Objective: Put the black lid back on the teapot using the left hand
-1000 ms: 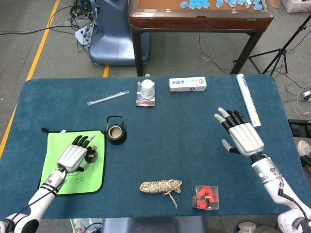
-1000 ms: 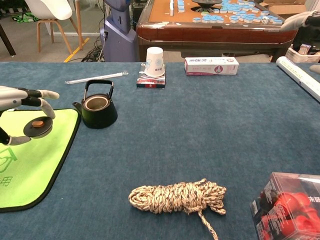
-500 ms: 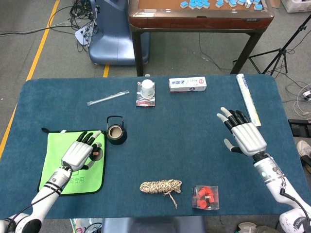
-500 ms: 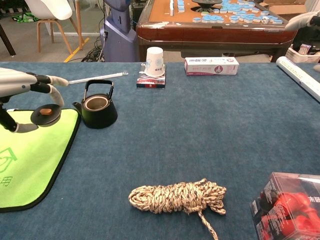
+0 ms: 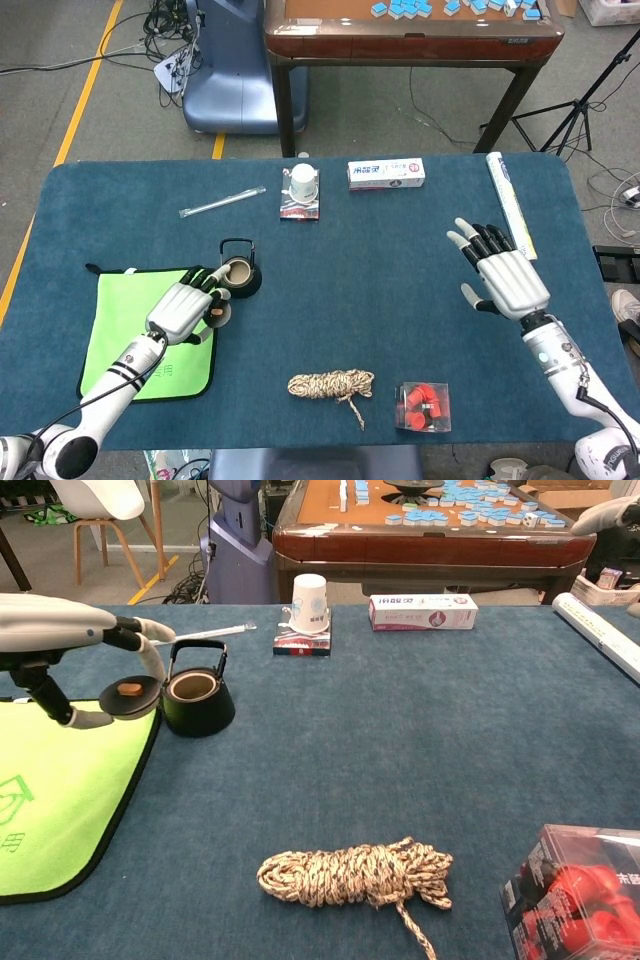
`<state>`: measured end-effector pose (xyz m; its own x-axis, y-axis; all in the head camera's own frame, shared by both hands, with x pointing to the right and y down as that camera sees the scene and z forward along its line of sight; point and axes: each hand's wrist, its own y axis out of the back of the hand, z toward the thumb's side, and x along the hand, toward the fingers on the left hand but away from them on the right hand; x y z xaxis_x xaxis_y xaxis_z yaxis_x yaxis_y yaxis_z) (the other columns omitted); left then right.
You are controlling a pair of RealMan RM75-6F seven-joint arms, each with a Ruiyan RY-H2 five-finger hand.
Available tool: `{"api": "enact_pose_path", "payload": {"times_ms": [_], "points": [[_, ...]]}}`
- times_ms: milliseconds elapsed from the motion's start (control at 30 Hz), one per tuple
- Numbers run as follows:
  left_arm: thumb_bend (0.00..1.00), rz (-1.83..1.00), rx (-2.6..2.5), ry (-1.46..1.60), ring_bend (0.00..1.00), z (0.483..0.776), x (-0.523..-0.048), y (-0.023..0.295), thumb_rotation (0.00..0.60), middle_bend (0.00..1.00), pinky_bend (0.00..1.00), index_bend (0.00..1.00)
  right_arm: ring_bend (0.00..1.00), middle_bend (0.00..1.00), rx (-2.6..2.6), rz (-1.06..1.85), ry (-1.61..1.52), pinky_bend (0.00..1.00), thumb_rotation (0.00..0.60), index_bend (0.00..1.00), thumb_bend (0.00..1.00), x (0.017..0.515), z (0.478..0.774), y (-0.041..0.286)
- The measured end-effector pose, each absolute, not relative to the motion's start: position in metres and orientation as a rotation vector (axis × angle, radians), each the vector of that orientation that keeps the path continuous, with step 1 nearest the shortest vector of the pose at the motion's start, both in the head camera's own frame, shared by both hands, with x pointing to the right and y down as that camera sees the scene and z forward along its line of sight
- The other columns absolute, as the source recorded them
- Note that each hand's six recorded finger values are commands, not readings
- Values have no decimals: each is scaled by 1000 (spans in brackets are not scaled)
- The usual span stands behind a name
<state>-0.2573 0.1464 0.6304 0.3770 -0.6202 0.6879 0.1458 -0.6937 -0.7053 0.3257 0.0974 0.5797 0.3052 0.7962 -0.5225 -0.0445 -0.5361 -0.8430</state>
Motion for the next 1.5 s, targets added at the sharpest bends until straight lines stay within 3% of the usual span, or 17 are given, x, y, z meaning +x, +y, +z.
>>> {"api": "enact_pose_path", "payload": {"times_ms": [1500], "points": [[331, -1341, -2005, 346, 0, 666, -200, 84, 600, 0, 0, 333, 0, 0, -1746, 1380, -726, 0, 600, 5, 412, 340, 585, 76]]}}
